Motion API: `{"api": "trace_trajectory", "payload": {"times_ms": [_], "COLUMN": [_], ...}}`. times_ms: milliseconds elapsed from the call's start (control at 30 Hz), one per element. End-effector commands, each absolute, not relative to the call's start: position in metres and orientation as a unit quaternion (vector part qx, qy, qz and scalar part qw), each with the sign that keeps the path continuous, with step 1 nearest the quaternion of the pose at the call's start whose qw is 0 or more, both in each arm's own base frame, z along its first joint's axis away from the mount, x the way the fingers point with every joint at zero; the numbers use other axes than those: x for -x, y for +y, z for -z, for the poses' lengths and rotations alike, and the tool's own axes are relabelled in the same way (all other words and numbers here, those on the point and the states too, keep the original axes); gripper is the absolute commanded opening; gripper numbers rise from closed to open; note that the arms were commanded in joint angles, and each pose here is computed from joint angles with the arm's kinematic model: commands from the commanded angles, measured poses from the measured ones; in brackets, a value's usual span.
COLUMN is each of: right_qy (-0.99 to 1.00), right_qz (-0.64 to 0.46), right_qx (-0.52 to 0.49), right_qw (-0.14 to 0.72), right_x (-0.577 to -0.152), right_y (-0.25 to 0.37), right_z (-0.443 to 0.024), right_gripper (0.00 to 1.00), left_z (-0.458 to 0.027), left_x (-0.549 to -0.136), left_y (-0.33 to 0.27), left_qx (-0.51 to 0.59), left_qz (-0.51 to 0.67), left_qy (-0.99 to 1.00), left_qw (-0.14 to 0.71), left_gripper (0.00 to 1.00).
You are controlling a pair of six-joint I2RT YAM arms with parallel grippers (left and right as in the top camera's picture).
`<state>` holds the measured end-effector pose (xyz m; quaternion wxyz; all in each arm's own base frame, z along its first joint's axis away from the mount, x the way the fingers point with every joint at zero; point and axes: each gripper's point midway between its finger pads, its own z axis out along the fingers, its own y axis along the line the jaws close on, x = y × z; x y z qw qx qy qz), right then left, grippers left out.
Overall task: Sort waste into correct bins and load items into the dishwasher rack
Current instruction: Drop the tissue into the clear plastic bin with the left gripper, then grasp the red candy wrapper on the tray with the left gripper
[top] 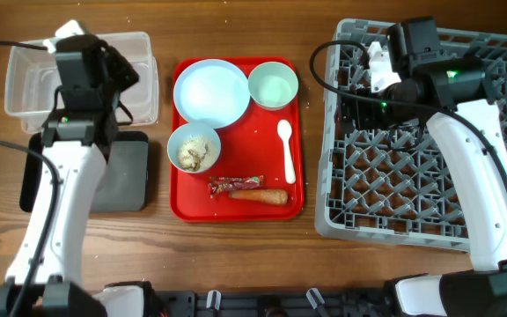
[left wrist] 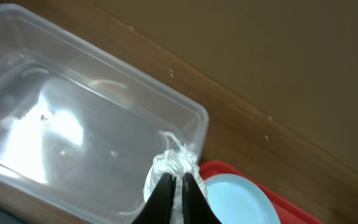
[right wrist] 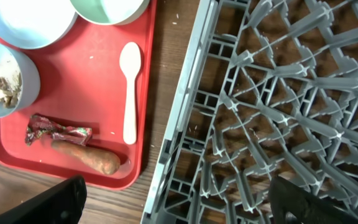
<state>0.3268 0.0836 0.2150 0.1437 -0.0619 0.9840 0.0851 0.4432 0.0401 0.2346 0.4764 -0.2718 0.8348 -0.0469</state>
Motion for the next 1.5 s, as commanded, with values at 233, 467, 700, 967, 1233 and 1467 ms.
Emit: {"api": "trace_trajectory", "payload": {"times_ms": [233, 467, 700, 967, 1233, 1467], "right_qy": [0.986, 0.986, 0.986, 0.986, 0.986, 0.986], "right_qz": [-0.081, -0.081, -0.081, -0.081, -0.081, -0.081], "right_qx": [0.061, 0.062, 0.062, 0.062, 0.061, 0.061], "right_qw": [0.135, 0.135, 0.135, 0.135, 0.133, 0.131], "right_x": [-0.326, -0.326, -0.326, -0.326, -0.325, -0.324], "right_y": [0.083, 0.083, 0.083, 0.083, 0.083, 0.083], "right_z": [-0.214, -0.214, -0.214, -0.214, -0.214, -0.214], "right_gripper": [0.95, 0.95, 0.96, 0.96, 0.96, 0.96], "left_z": [-0.157, -0.227, -0.155, -0.113, -0.092, -0.048], "left_x": [-0.497, -0.480, -0.371, -0.293, -0.278, -0.280], "left_y": [0.074, 0.032, -0.119, -0.172, -0.208, -0.212], "left_qx": [0.290, 0.225, 0.094, -0.157, -0.332, -0.343], "left_qz": [0.012, 0.107, 0.224, 0.118, 0.105, 0.094], "left_qy": [0.838, 0.835, 0.946, 0.972, 0.927, 0.930], "left_qw": [0.463, 0.490, 0.213, 0.130, 0.140, 0.092], "left_gripper": [0.46, 0.57, 0.62, 0.64, 0.71, 0.70]}}
